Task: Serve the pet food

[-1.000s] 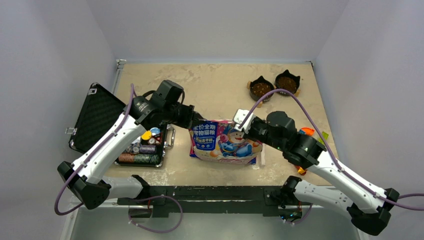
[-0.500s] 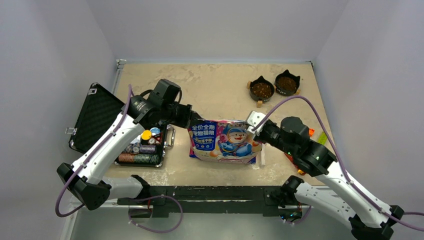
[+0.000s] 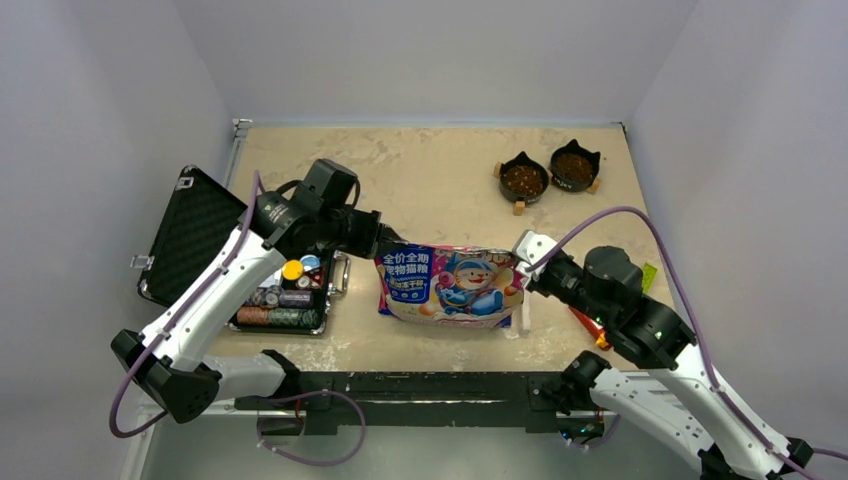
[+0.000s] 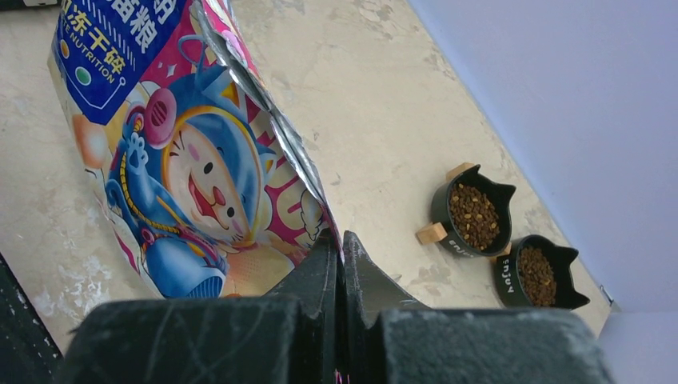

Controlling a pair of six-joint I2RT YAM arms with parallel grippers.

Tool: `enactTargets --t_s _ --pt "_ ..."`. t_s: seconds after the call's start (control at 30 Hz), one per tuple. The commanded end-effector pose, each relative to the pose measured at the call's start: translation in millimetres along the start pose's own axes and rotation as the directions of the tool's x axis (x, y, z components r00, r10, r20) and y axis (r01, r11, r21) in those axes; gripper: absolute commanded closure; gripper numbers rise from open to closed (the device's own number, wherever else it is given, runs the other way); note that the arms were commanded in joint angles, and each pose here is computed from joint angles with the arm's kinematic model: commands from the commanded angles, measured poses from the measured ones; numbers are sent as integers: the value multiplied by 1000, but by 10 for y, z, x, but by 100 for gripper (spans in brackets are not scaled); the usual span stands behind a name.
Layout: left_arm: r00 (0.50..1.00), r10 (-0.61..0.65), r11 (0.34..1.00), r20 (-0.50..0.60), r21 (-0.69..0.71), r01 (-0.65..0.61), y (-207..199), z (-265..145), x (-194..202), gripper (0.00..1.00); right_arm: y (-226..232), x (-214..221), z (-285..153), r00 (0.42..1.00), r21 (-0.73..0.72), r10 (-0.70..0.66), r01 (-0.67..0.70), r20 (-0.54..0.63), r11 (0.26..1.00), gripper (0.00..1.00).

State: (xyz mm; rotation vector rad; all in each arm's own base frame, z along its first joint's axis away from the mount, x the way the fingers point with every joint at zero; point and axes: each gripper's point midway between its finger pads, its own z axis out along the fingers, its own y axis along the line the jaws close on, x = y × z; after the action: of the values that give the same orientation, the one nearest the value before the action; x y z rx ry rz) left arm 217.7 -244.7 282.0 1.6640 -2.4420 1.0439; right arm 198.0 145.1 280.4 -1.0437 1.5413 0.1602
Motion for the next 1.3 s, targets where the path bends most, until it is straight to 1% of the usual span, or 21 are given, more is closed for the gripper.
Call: enactTargets --t_s 0.0,0.13,0.23,0.27,0.3,0.33,0.4,0.47,0.53,0.67,0.73,0.77,0.8,0.83,0.87,0.93,0.97,1.03,1.13,1.17,1.27 --pt "965 -60 987 256 158 19 -37 -566 -608 100 -652 789 -746 925 392 50 110 -375 913 100" --pt "969 -56 987 241 160 17 -52 -556 -581 100 -598 672 -767 943 357 49 76 -329 931 100" --pt "975 -51 986 219 166 14 -70 -533 -542 100 -294 554 -618 958 154 2 44 -288 987 99" --pt "977 -49 986 210 164 15 -73 -517 -529 100 -212 505 -570 961 96 -1 29 -275 995 85" --pt "980 -47 987 196 161 15 -70 -502 -505 100 -118 420 -512 970 36 5 4 -244 999 68" --pt "981 -48 987 189 162 17 -71 -491 -498 100 -49 341 -442 975 -12 21 -24 -222 1000 58" --pt "984 -47 986 174 164 18 -74 -479 -474 100 57 118 -348 988 -93 49 -63 -148 994 46" --pt "985 -44 986 164 168 16 -74 -474 -459 100 26 -40 -254 993 -94 72 -81 -95 992 33" --pt "987 -41 984 156 179 13 -69 -478 -449 100 22 -168 -173 996 -113 76 -82 -51 990 26" --pt "991 -35 980 126 201 9 -77 -440 -417 99 46 -443 -52 993 -162 114 -109 22 981 21" --pt "993 -33 980 113 200 9 -72 -425 -400 86 62 -591 -13 985 -186 160 -146 64 972 20" --pt "994 -29 980 106 200 7 -74 -415 -387 77 92 -669 0 979 -213 188 -168 79 963 19" --pt "995 -23 980 101 198 2 -76 -408 -370 66 138 -734 16 974 -250 210 -184 83 951 18" --pt "995 -14 980 96 200 -5 -84 -407 -348 59 173 -793 38 972 -276 218 -188 85 943 17" --pt "996 -4 980 91 199 -14 -91 -402 -321 54 206 -845 69 972 -293 216 -181 89 939 13" --pt "997 20 981 79 191 -35 -98 -383 -246 47 283 -943 154 980 -294 162 -122 114 948 10" --pt "997 33 981 71 188 -46 -105 -373 -203 45 327 -994 190 983 -287 127 -84 134 954 9" --pt "997 58 982 55 178 -67 -106 -335 -112 44 315 -1077 328 981 -227 109 -70 162 971 8" --pt "996 87 984 37 152 -91 -72 -248 0 46 469 -1156 482 984 -268 67 -20 167 963 6" --pt "995 91 985 34 142 -95 -58 -223 14 49 495 -1186 529 985 -267 55 -9 166 964 6" --pt "995 88 986 38 138 -93 -38 -206 8 61 574 -1255 652 983 -264 7 42 183 964 10"
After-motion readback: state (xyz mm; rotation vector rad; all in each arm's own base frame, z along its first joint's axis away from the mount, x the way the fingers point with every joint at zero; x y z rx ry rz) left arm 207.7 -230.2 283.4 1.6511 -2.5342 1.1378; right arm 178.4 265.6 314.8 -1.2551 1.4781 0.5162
